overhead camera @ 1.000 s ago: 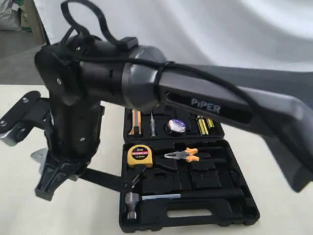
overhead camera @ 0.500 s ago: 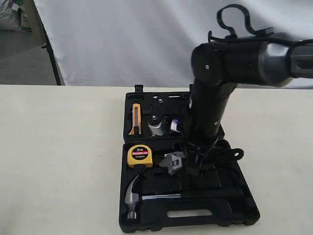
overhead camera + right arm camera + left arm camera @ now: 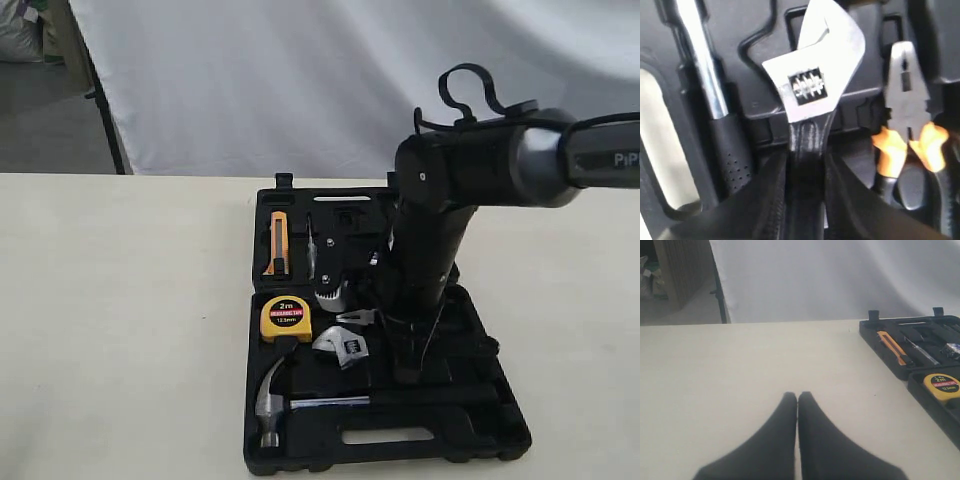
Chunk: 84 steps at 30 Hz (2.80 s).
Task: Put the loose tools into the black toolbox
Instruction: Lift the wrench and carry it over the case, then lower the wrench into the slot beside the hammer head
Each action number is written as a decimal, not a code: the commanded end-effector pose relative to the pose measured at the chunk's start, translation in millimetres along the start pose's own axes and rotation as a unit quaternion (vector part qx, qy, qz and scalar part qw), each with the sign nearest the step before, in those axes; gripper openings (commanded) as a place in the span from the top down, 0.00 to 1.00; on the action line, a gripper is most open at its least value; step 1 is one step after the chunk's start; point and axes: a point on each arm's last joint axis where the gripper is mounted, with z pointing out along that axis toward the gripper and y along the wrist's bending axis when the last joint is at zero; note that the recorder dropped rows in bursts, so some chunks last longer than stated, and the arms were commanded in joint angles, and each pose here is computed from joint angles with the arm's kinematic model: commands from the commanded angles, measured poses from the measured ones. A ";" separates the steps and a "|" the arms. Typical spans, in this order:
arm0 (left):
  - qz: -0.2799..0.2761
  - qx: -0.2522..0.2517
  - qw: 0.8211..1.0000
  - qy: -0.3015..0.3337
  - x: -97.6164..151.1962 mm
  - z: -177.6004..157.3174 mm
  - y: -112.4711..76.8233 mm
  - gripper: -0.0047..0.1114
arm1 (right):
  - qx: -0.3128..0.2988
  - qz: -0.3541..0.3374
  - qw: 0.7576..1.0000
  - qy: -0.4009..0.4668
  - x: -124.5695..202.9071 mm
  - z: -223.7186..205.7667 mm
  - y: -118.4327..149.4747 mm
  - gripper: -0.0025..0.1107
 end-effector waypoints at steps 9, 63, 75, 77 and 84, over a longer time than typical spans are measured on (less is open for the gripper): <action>-0.006 -0.001 1.000 0.000 1.0 0.0 0.1 0.95 | 0.015 -0.031 0.999 0.016 1.7 5.8 2.2 0.98; -0.005 -0.002 1.000 0.000 1.0 0.0 0.2 0.95 | 0.032 0.143 0.989 -0.023 1.4 -48.9 -0.1 0.97; -0.005 -0.002 1.000 0.000 1.0 0.0 0.2 0.95 | 0.087 0.193 0.974 -0.078 10.4 -33.3 9.8 0.97; -0.005 -0.002 1.000 0.000 1.0 0.0 0.2 0.95 | 0.107 0.191 0.971 -0.101 9.1 -55.3 11.9 0.97; -0.005 -0.002 1.000 0.000 1.0 0.0 0.2 0.95 | 0.040 0.184 0.981 -0.044 12.6 -38.6 36.9 0.97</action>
